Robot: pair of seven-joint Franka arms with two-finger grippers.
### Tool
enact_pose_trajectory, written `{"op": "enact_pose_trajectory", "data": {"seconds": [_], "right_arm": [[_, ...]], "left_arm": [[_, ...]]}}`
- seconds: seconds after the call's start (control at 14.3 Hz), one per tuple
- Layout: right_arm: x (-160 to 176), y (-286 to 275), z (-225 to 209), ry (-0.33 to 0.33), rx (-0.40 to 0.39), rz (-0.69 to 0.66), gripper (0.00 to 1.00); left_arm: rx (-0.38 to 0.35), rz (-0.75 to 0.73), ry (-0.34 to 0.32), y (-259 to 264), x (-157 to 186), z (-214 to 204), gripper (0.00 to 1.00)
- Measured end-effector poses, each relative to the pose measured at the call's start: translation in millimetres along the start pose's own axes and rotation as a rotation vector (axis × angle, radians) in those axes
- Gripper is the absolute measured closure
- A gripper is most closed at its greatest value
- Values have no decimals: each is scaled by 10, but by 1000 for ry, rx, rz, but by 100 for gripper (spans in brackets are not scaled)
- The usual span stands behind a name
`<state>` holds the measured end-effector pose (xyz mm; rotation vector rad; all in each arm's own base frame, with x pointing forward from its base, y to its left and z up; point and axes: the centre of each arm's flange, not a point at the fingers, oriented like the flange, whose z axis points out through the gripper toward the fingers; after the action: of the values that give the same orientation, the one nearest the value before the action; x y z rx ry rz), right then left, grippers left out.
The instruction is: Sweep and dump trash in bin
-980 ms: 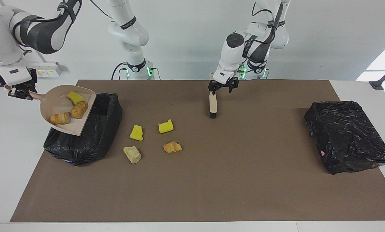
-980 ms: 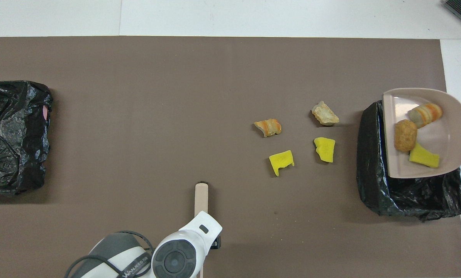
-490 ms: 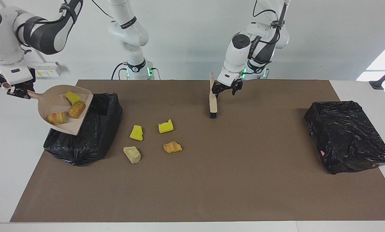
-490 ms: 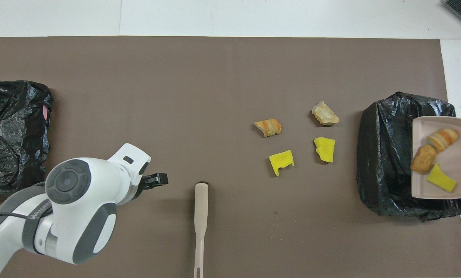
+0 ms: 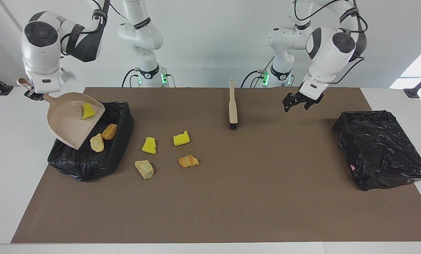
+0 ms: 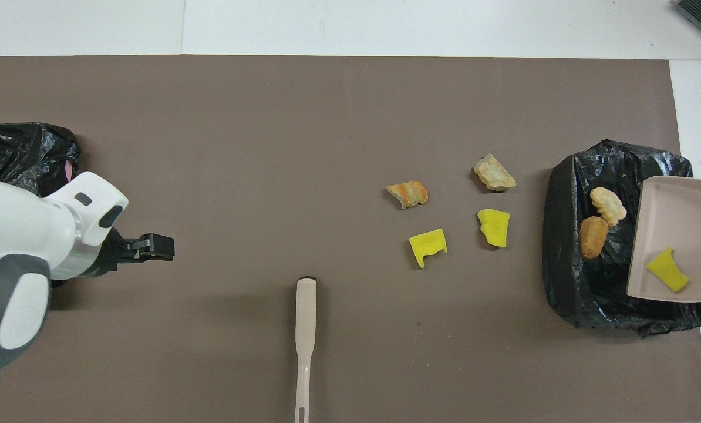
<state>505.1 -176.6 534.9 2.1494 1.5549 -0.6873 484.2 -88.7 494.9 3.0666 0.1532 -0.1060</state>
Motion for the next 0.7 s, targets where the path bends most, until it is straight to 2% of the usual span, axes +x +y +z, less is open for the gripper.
{"op": "enact_pose_trajectory", "data": {"seconds": [0.28, 0.56, 0.7], "right_arm": [[222, -111, -273, -116, 11, 86, 69], [340, -139, -560, -211, -43, 47, 69], [305, -115, -703, -232, -73, 5, 69]], "left_arm": [[-12, 43, 45, -239, 96, -316, 0], [41, 90, 92, -393, 194, -938, 0], [43, 91, 112, -424, 292, -1211, 0]]}}
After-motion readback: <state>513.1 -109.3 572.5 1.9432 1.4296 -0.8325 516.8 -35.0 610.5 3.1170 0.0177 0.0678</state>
